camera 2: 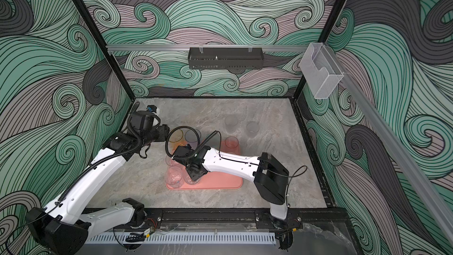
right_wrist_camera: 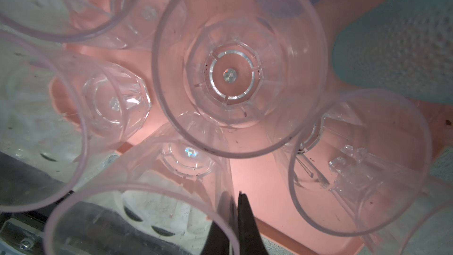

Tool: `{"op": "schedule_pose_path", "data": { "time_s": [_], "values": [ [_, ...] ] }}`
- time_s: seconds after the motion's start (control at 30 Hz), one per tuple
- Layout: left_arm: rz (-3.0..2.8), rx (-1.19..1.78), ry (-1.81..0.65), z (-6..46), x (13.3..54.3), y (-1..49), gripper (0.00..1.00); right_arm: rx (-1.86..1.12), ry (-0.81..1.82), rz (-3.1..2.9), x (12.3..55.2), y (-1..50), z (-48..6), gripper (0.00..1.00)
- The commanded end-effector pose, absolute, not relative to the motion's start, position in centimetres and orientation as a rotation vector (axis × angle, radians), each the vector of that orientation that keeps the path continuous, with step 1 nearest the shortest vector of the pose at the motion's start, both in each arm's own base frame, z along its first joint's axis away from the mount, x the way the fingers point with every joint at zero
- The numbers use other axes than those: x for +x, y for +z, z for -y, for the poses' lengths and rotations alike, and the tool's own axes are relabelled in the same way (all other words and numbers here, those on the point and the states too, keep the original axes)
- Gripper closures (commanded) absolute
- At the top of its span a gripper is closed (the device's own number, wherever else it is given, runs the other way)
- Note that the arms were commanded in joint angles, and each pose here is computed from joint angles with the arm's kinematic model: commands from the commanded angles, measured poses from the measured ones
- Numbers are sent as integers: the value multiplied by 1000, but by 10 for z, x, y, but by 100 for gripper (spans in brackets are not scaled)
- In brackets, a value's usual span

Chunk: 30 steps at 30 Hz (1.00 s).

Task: Place the glasses into the tray
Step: Place the glass on the tray.

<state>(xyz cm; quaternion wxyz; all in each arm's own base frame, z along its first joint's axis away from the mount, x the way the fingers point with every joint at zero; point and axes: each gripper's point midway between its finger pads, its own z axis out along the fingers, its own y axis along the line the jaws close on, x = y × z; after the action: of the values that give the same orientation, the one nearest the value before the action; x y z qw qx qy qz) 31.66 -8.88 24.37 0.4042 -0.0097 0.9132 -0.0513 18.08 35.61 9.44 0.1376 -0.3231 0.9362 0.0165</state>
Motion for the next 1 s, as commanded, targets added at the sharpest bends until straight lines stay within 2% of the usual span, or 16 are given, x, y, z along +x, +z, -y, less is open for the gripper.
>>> {"op": "schedule_pose_path", "data": {
  "time_s": [0.0,0.13,0.27,0.43,0.77,0.97],
  "values": [
    [-2281,-31,-157,91,320,253,40,-945,54,-2684,186,98,-365,97],
    [-2284,-26,-155,91,321,251,40,-957,55,-2702,184,91,-367,92],
    [-2282,-21,-144,90,321,252,40,-966,71,-2710,182,91,-369,80],
    [-2281,-15,-131,89,322,252,40,-983,116,-2710,178,104,-370,71],
    [-2228,-12,-119,86,329,285,40,-924,358,-2642,183,188,-348,57],
    [-2196,63,-222,105,333,303,39,-771,425,-2605,220,222,-320,54]
  ]
}}
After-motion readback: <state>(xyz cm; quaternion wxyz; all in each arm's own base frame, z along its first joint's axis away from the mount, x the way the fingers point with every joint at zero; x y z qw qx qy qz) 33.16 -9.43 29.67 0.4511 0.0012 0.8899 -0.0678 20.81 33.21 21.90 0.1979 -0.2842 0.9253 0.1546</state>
